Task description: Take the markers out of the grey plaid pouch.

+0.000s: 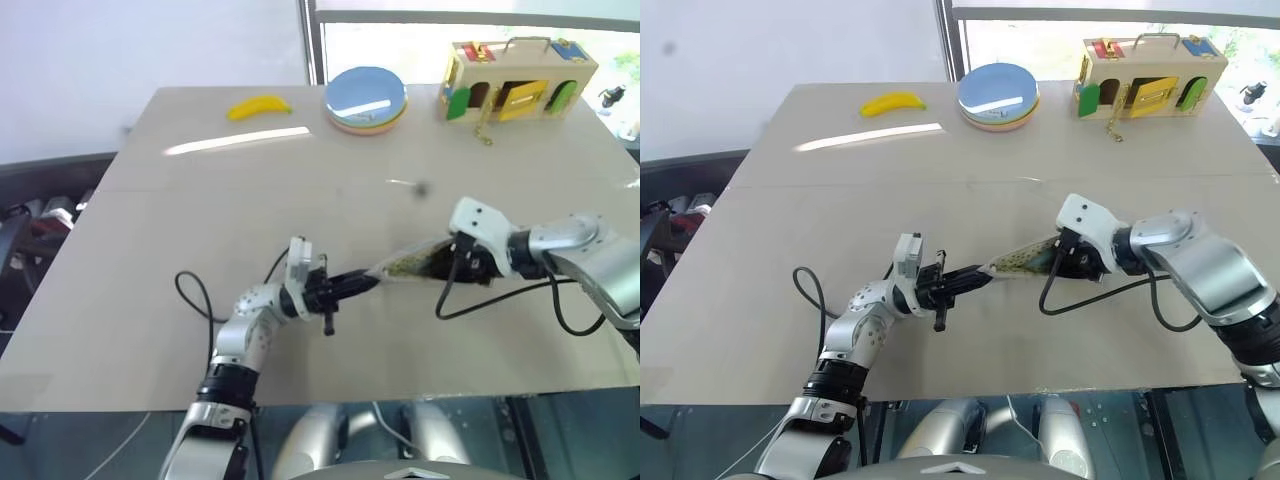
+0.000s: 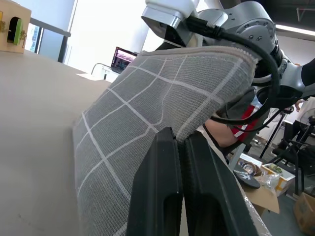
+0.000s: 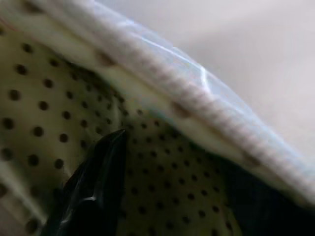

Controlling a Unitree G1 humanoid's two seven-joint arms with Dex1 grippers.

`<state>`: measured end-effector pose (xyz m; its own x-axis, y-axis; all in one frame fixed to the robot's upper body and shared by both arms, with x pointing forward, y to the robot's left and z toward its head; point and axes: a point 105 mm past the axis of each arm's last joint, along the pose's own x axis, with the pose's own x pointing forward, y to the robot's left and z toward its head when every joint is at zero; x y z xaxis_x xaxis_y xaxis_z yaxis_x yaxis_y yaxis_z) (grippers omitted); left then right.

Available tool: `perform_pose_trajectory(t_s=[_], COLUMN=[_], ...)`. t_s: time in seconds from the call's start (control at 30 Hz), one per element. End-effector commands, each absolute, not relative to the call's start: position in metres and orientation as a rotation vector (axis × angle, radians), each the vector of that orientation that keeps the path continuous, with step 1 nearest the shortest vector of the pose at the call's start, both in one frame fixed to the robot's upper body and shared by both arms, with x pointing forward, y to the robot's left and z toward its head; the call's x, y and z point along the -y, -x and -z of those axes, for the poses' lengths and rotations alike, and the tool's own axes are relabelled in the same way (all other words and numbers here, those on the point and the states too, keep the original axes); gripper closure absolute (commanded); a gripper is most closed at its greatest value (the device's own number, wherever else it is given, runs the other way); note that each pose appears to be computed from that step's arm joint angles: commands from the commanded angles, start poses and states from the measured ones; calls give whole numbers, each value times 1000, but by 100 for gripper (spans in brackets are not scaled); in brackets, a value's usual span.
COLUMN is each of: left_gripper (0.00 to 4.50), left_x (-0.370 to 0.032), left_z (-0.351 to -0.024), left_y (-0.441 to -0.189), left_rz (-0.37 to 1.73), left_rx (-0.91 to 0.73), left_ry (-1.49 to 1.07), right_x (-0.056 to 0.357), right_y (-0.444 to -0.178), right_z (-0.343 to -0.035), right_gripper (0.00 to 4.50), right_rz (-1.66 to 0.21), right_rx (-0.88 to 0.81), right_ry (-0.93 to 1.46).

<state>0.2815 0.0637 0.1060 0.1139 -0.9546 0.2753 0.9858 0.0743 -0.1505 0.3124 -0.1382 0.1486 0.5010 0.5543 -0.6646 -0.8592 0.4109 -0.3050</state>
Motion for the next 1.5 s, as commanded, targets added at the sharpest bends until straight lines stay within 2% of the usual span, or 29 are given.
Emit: perform_pose_trajectory(t_s=[0.03, 0.27, 0.63, 0.8, 0.97, 1.13, 1.5], left_gripper=[450, 450, 450, 450, 450, 450, 450], left_x=[-65, -57, -56, -58, -62, -63, -59], left_z=[-112, -112, -114, -110, -116, -113, -115], left_y=[-284, -284, -274, -274, -284, -279, -277], left_rz=[1460, 1494, 1575, 1573, 1503, 1515, 1501], left_rx=[145, 136, 48, 14, 47, 31, 115], left_ry=[336, 355, 393, 355, 302, 259, 54], right_x=[146, 136, 135, 133, 130, 129, 121], right_y=[-321, -325, -288, -281, -281, -283, -292], right_z=[-157, -155, -162, -160, -158, -153, -152], right_gripper=[166, 166, 166, 166, 166, 166, 166], right_rz=[-890, -947, -1110, -1133, -1143, -1140, -1135], right_rx=[-466, -442, -562, -598, -606, -623, -620], right_ry=[807, 931, 1033, 1032, 1004, 991, 975])
